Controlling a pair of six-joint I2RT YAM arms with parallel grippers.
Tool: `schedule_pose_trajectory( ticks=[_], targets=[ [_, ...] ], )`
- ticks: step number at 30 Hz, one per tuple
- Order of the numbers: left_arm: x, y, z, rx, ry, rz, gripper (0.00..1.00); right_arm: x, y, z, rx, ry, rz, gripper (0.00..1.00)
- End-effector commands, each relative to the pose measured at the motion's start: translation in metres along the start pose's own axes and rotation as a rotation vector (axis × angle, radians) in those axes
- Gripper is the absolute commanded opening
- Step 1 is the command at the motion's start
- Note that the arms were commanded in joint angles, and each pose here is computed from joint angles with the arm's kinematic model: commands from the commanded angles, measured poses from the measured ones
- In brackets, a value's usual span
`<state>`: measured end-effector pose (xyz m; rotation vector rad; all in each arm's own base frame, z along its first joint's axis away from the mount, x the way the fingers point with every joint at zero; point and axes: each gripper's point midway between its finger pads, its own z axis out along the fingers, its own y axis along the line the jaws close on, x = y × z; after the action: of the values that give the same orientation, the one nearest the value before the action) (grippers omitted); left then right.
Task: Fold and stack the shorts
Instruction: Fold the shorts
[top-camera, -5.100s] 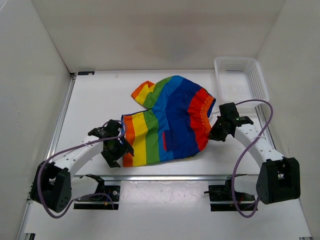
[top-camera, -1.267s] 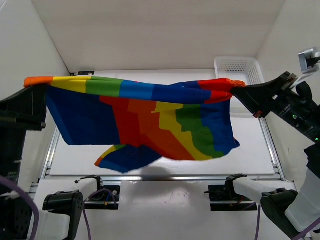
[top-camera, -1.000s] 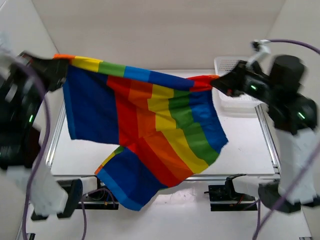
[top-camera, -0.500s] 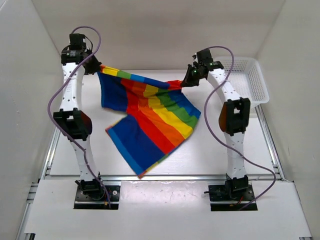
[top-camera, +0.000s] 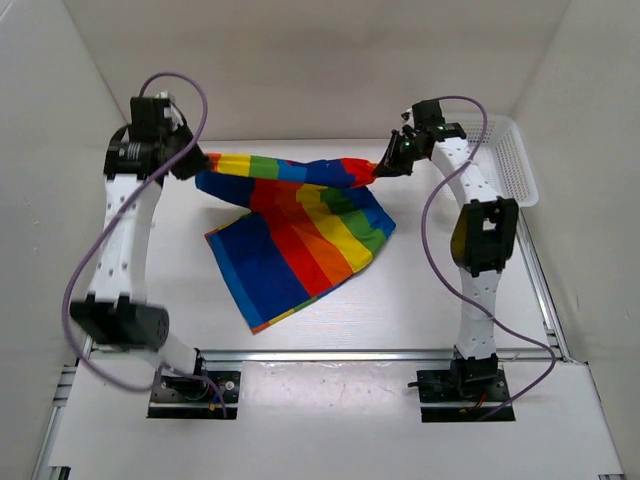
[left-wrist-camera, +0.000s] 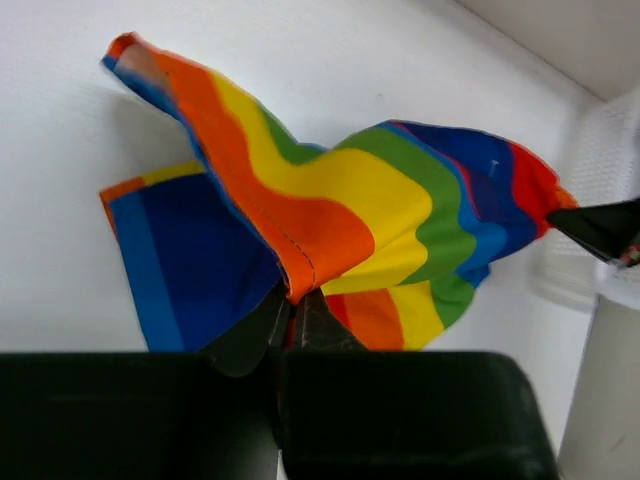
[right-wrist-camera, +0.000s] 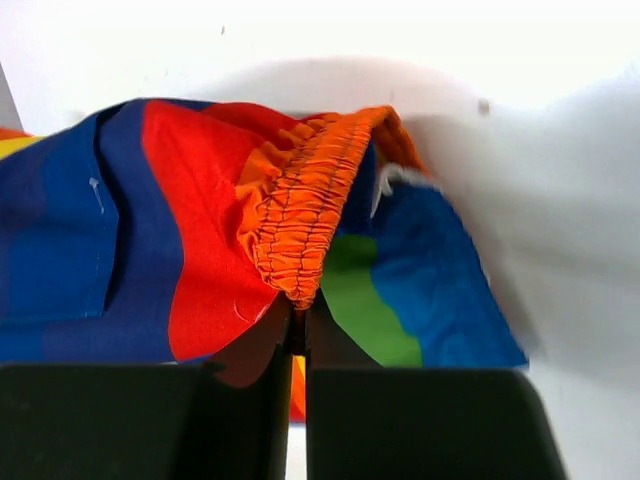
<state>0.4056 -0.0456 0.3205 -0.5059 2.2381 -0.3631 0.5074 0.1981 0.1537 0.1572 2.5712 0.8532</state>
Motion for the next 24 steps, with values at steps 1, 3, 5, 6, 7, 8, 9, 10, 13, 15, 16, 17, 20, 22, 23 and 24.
schedule_pose_trajectory(
  ticks=[1,3,5,6,7,8,9,10,13,15,16,17,20,22,23,24],
  targets=[
    [0.024,0.001,-0.063,0.041,-0.091,-0.029,0.1,-0.005,-0.001,-0.05,0.028,-0.079,-0.05,0.0],
    [0.058,-0.003,-0.072,0.062,-0.051,-0.026,0.1,0.003,-0.001,-0.068,0.039,-0.091,-0.055,0.0],
    [0.096,0.008,-0.078,0.061,-0.007,-0.06,0.1,0.022,-0.01,-0.079,0.058,-0.084,-0.039,0.0],
    [0.112,0.008,-0.08,0.065,0.015,-0.055,0.1,0.029,-0.012,-0.083,0.06,-0.081,-0.05,0.0],
    [0.141,0.021,-0.071,0.026,0.084,-0.085,0.1,0.038,-0.014,-0.086,0.064,-0.071,-0.044,0.0],
    [0.149,0.025,-0.077,0.031,0.075,-0.096,0.1,0.056,-0.022,-0.091,0.084,-0.052,-0.041,0.0],
    [0.161,0.029,-0.076,0.024,0.096,-0.105,0.1,0.066,-0.027,-0.094,0.1,-0.044,-0.035,0.0],
    [0.187,0.038,-0.069,-0.001,0.156,-0.103,0.1,0.074,-0.036,-0.096,0.132,-0.038,-0.041,0.0],
    [0.217,0.047,-0.065,-0.027,0.21,-0.139,0.1,0.112,-0.059,-0.099,0.192,0.012,-0.022,0.0],
    [0.243,0.055,-0.059,-0.05,0.275,-0.153,0.1,0.142,-0.079,-0.103,0.255,0.04,-0.003,0.0],
    [0.252,0.056,-0.058,-0.054,0.305,-0.157,0.1,0.149,-0.088,-0.107,0.284,0.039,0.019,0.0],
    [0.27,0.06,-0.055,-0.069,0.353,-0.159,0.1,0.154,-0.09,-0.113,0.296,0.024,0.023,0.0],
    [0.304,0.063,-0.057,-0.072,0.453,-0.164,0.1,0.176,-0.11,-0.124,0.382,0.027,0.061,0.0],
    [0.321,0.066,-0.059,-0.069,0.52,-0.161,0.33,0.193,-0.117,-0.13,0.412,0.051,0.081,0.41],
    [0.33,0.071,-0.059,-0.088,0.556,-0.162,0.54,0.197,-0.121,-0.132,0.436,0.049,0.112,0.63],
    [0.334,0.074,-0.058,-0.098,0.568,-0.147,0.73,0.197,-0.128,-0.135,0.481,0.027,0.121,0.77]
  ],
)
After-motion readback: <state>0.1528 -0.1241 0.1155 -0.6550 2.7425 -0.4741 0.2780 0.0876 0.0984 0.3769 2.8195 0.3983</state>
